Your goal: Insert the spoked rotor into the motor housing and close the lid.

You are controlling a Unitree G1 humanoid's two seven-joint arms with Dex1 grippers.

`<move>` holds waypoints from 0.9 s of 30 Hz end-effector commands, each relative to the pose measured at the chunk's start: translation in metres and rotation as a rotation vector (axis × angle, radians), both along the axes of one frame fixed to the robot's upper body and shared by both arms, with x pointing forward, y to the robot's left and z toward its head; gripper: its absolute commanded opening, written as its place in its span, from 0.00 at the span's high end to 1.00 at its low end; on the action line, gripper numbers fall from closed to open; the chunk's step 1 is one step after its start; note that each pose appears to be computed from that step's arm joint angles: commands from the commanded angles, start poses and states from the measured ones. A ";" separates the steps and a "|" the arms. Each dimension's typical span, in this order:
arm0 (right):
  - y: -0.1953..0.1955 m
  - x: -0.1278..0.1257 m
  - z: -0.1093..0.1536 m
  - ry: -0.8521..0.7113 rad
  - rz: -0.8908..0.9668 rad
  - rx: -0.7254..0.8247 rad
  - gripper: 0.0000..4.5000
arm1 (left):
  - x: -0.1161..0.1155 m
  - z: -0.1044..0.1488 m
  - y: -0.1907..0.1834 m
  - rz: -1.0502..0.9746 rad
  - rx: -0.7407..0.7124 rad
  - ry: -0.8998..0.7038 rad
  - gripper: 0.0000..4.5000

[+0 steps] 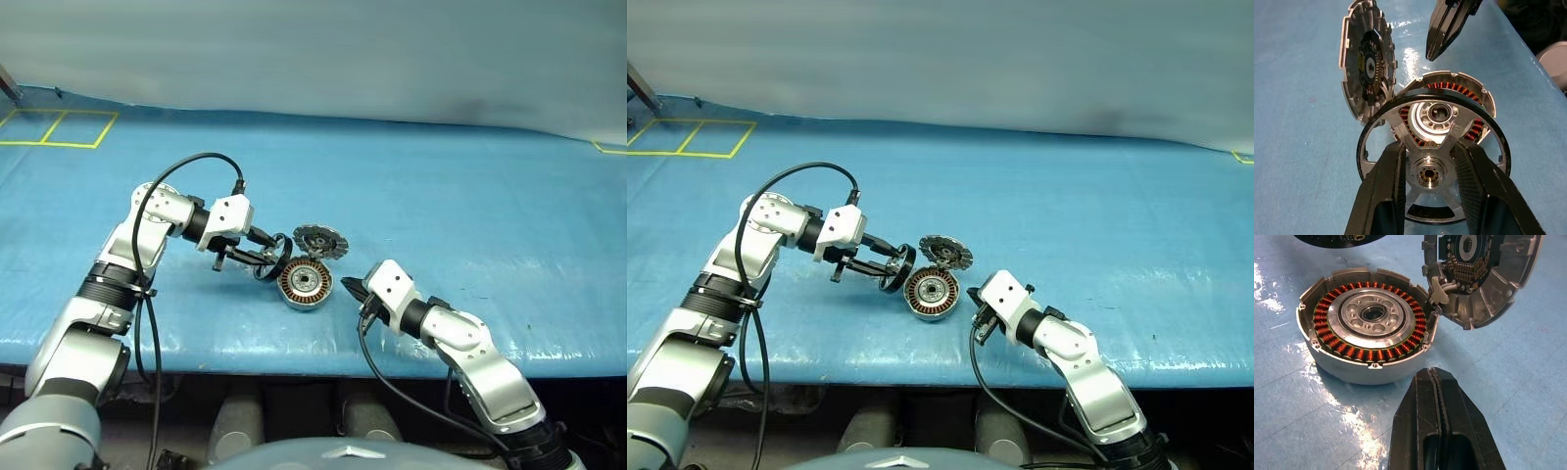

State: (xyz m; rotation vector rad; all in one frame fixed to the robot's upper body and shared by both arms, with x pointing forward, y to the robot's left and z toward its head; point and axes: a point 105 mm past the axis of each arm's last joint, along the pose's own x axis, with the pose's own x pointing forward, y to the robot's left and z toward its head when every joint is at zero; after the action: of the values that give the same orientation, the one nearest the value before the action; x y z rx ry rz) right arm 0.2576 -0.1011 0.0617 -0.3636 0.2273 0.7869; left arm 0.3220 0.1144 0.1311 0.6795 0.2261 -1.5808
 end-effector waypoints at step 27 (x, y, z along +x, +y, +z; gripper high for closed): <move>0.001 -0.018 0.020 -0.117 0.054 0.288 1.00 | -0.009 0.012 -0.034 -0.193 0.010 -0.019 0.66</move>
State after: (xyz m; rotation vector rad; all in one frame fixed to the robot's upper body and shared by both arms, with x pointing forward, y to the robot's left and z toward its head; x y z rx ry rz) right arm 0.2389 -0.0959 0.0725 -0.1568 0.0596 0.8400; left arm 0.3128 0.0856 0.1351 0.7141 0.1954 -1.7433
